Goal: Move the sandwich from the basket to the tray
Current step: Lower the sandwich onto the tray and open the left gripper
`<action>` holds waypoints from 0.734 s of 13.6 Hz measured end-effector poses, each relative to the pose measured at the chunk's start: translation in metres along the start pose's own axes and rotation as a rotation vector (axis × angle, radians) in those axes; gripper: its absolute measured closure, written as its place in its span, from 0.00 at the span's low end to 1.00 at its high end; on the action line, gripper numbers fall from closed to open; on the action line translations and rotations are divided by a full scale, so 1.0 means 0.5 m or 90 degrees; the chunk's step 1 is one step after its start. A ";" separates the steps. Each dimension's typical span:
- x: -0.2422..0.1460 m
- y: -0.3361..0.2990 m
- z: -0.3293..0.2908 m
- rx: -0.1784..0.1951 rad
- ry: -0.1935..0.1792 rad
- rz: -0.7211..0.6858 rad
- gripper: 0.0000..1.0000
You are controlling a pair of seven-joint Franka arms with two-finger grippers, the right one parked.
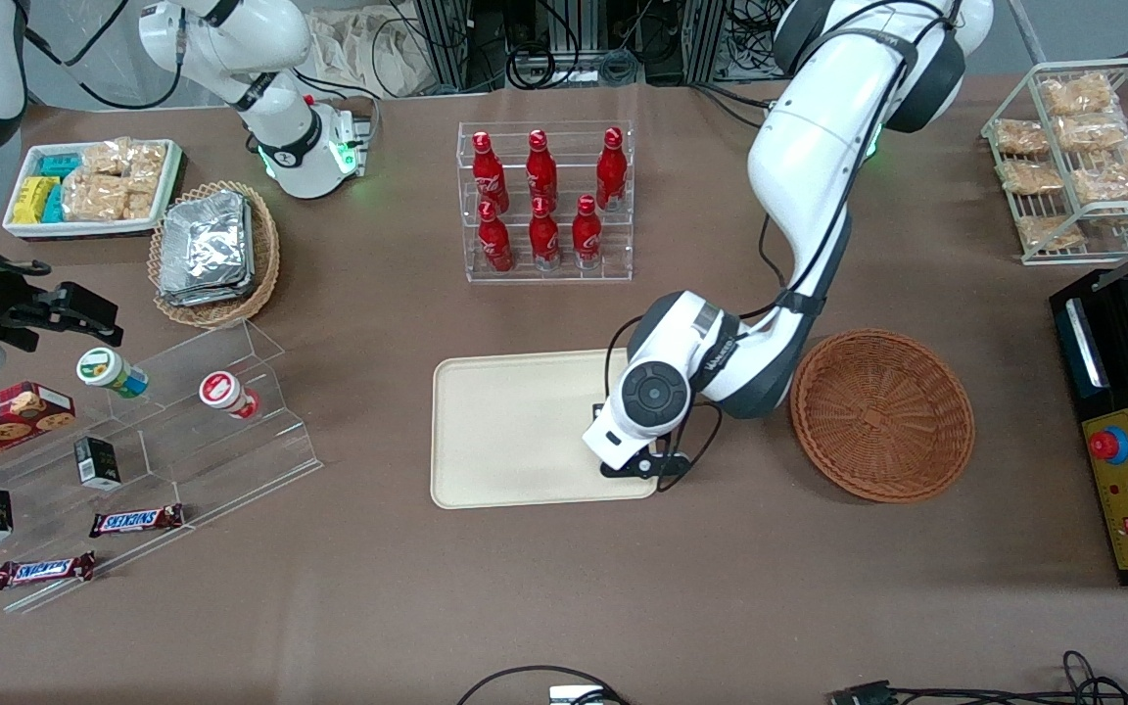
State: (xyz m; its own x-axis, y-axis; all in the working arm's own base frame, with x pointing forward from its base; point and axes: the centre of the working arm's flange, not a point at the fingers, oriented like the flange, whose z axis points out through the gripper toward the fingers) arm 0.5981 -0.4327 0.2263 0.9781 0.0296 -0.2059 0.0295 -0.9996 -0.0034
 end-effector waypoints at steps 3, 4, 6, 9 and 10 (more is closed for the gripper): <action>-0.009 0.020 0.040 0.004 -0.004 0.003 0.80; -0.009 0.022 0.042 0.004 -0.004 0.003 0.74; -0.008 0.024 0.036 0.002 -0.001 0.002 0.52; -0.001 0.023 0.016 -0.002 0.008 -0.003 0.21; 0.003 0.018 -0.011 -0.002 0.010 -0.006 0.10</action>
State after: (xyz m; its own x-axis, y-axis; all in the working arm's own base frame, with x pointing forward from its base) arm 0.6008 -0.4416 0.2312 0.9810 0.0387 -0.1903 0.0389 -0.9992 -0.0029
